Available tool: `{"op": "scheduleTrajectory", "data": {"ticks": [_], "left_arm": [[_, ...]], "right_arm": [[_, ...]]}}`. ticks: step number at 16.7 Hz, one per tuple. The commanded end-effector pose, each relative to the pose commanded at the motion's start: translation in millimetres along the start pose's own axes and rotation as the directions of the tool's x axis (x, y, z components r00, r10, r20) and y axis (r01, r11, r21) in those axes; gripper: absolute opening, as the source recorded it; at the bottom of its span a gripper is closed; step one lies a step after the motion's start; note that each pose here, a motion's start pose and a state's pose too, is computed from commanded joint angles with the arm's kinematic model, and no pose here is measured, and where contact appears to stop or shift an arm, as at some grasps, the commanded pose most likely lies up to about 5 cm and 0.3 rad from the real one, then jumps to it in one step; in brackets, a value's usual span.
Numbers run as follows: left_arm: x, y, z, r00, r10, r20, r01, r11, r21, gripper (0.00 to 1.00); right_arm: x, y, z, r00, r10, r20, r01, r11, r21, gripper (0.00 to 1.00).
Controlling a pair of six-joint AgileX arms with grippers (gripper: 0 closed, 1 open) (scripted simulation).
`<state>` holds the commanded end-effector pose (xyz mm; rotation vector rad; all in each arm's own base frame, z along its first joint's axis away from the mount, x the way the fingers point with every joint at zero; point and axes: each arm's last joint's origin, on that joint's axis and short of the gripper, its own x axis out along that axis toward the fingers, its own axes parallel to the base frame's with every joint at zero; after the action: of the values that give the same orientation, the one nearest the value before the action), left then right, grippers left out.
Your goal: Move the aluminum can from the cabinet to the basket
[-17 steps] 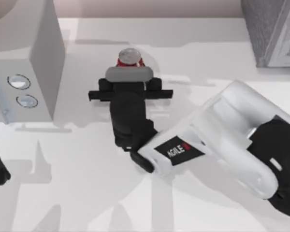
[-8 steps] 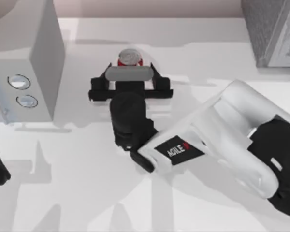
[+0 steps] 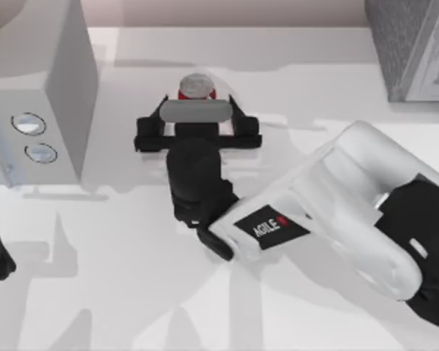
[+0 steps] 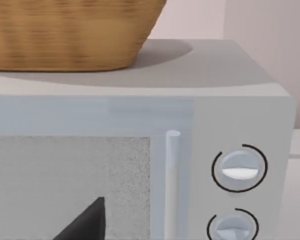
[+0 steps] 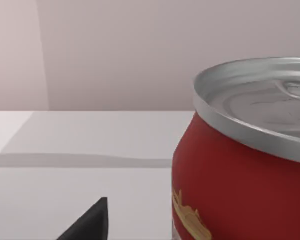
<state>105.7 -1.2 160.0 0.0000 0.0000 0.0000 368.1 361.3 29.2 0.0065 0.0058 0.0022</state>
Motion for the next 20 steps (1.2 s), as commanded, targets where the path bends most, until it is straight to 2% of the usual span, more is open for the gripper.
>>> {"op": "scheduleTrajectory", "data": {"ticks": [17, 20], "left_arm": [[0.0, 0.0, 0.0, 1.000, 0.000, 0.000, 0.000, 1.000, 0.000, 1.00], [0.0, 0.0, 0.0, 1.000, 0.000, 0.000, 0.000, 1.000, 0.000, 1.00]], "right_arm": [[-0.9, 0.9, -0.1, 1.000, 0.002, 0.000, -0.002, 1.000, 0.000, 1.00], [-7.4, -3.5, -2.8, 1.000, -0.027, -0.005, 0.027, 1.000, -0.009, 1.00]]}}
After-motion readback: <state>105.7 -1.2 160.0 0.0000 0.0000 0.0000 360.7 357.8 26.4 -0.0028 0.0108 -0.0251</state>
